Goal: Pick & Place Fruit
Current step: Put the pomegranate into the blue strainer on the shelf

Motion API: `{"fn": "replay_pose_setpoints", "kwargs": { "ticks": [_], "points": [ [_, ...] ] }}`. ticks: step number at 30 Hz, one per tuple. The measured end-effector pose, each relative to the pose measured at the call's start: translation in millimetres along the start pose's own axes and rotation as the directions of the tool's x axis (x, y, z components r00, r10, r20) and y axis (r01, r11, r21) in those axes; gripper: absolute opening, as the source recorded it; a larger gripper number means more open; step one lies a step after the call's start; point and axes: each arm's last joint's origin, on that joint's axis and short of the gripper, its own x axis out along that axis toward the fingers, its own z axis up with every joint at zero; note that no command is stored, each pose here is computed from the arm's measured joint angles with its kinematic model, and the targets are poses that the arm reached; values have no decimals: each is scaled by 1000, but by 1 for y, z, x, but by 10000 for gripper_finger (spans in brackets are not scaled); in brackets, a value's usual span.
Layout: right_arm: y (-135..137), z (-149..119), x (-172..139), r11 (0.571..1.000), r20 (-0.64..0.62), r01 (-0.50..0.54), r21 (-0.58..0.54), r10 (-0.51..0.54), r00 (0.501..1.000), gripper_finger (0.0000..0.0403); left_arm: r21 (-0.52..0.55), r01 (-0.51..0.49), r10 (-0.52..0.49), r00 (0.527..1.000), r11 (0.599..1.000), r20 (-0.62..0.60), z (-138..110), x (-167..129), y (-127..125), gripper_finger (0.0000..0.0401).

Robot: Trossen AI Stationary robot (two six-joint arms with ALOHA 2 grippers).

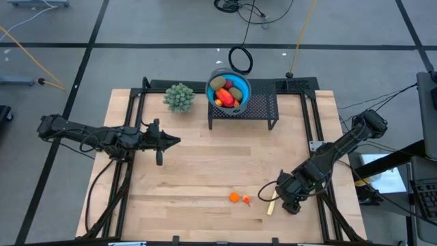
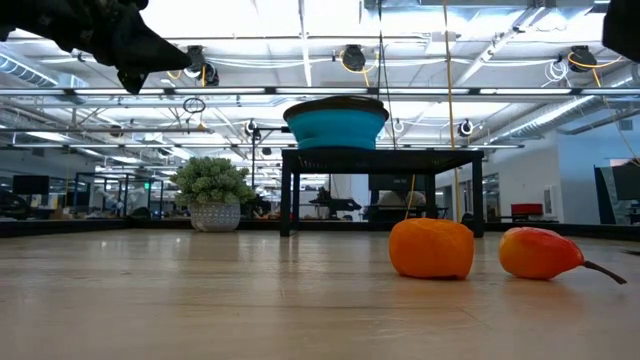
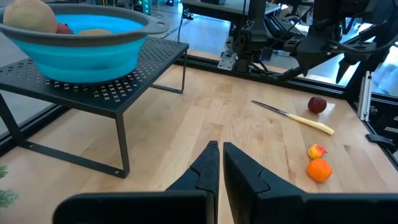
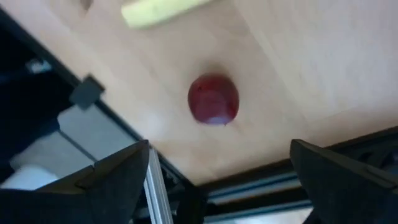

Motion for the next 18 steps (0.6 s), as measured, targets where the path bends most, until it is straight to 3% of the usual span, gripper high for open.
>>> {"fn": "replay_pose_setpoints", "kwargs": {
  "ticks": [3,13,18],
  "points": [
    [0,1,0,999,27,6,32,-6,1000,392,-3,0,0,1000,1000,0,0,0,0,21],
    [5,-12,5,999,22,-5,-43,6,1000,396,-4,0,0,1000,1000,0,0,0,0,21],
    [6,-17,8,999,83,17,-37,-14,996,396,-4,0,0,1000,1000,0,0,0,0,21]
  ]
}}
